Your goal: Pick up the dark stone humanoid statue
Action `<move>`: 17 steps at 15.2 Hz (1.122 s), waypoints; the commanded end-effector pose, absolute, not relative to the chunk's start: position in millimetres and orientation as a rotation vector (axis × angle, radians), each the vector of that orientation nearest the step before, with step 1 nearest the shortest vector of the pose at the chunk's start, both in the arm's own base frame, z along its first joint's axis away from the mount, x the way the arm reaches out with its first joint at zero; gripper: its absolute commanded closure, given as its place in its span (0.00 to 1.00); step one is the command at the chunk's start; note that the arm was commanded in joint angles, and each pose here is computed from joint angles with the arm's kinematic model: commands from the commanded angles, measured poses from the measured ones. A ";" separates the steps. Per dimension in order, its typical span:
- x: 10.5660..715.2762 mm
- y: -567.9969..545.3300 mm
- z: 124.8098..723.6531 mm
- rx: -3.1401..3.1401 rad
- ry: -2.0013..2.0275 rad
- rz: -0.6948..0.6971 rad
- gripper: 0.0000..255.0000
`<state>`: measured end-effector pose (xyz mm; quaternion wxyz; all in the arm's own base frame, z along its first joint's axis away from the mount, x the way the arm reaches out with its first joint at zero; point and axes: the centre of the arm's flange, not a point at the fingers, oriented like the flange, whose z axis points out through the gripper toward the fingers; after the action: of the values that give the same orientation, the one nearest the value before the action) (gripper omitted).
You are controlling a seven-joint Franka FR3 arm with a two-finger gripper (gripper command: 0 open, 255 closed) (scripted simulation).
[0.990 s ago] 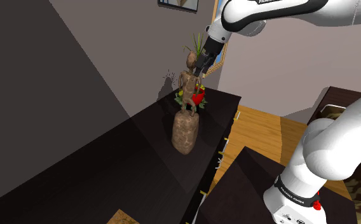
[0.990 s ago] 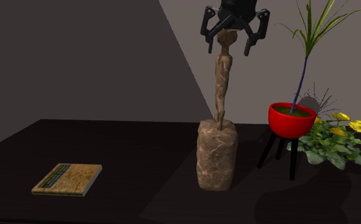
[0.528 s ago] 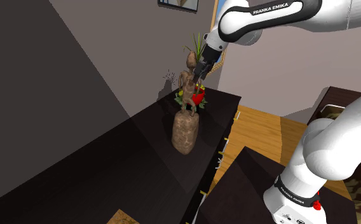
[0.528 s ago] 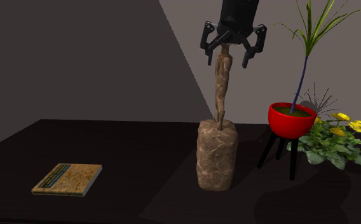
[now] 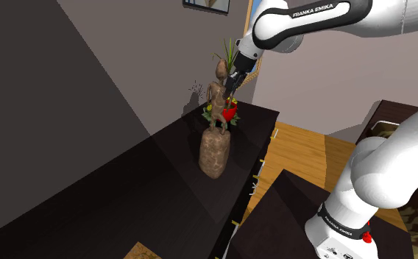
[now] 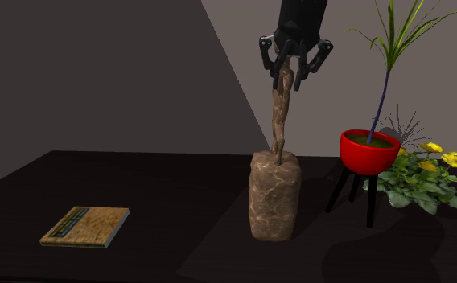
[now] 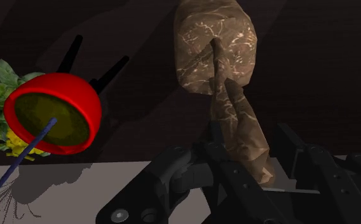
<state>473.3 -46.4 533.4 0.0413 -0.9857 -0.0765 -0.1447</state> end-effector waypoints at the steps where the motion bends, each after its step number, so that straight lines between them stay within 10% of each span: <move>1: 473.2 -46.3 532.9 -3.018 -0.234 -0.441 1.00; 17: 472.6 -47.2 611.8 -3.018 -0.234 -0.441 1.00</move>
<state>473.3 -48.7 603.0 0.0417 -0.9861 -0.0763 -0.1415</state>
